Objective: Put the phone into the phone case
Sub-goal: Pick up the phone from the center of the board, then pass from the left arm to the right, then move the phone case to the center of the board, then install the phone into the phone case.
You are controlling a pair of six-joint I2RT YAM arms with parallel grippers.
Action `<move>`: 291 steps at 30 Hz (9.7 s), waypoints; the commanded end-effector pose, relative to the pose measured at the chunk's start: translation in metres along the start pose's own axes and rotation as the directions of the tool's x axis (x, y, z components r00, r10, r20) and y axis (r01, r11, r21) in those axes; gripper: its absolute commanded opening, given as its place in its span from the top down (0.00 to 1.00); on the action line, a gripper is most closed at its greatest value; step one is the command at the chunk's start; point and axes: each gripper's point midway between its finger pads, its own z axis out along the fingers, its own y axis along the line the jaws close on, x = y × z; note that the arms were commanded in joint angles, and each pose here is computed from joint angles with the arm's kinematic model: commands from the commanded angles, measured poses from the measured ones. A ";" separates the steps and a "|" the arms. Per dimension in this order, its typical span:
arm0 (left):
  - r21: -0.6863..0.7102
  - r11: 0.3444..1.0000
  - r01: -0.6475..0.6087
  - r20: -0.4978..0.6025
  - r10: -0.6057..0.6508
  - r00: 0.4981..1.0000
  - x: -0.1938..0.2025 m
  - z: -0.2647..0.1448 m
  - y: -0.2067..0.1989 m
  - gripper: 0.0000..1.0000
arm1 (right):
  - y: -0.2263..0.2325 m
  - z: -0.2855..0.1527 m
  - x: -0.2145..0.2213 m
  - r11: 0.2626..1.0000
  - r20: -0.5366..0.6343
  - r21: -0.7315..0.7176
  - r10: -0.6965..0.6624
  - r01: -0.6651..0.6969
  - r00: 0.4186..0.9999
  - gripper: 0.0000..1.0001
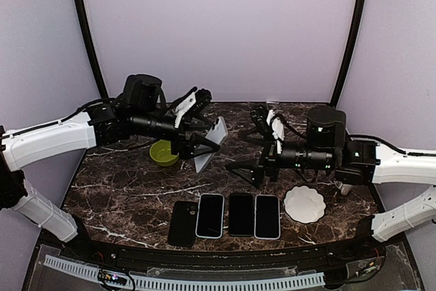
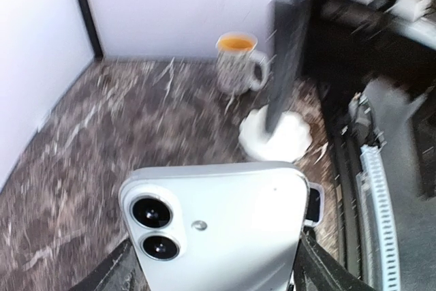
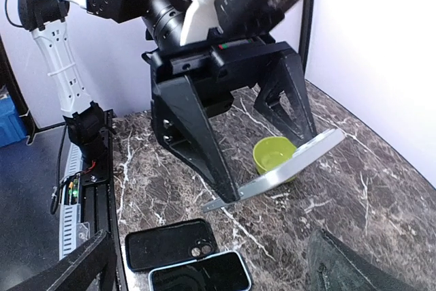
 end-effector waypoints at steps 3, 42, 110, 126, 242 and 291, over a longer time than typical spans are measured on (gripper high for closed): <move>0.135 0.981 -0.138 0.282 0.095 0.955 -0.077 -0.040 -0.044 0.61 | 0.006 0.002 -0.050 0.989 0.154 -0.119 -0.074 0.093 0.985 0.01; 0.185 0.971 -0.152 0.406 0.065 0.911 -0.104 -0.059 -0.068 0.46 | 0.022 0.030 -0.082 0.954 0.236 -0.287 -0.011 0.081 0.972 0.77; 0.085 0.996 -0.005 -0.695 0.063 0.716 0.250 0.014 -0.171 0.74 | -0.050 0.020 0.061 0.705 -0.050 0.508 0.598 -0.496 0.800 1.00; 0.117 0.990 -0.077 -0.906 0.138 0.400 0.275 -0.014 -0.157 0.48 | -0.065 0.005 0.048 0.716 -0.027 0.513 0.565 -0.473 0.825 1.00; 0.217 0.838 -0.501 -0.682 0.498 0.536 0.250 0.062 -0.110 1.00 | -0.073 0.015 0.058 0.636 -0.068 0.629 0.618 -0.447 0.783 1.00; -0.813 0.368 0.451 0.163 -0.599 0.784 0.186 -0.170 0.070 0.01 | 0.026 0.159 0.100 0.440 0.066 0.764 0.674 -0.472 0.736 1.00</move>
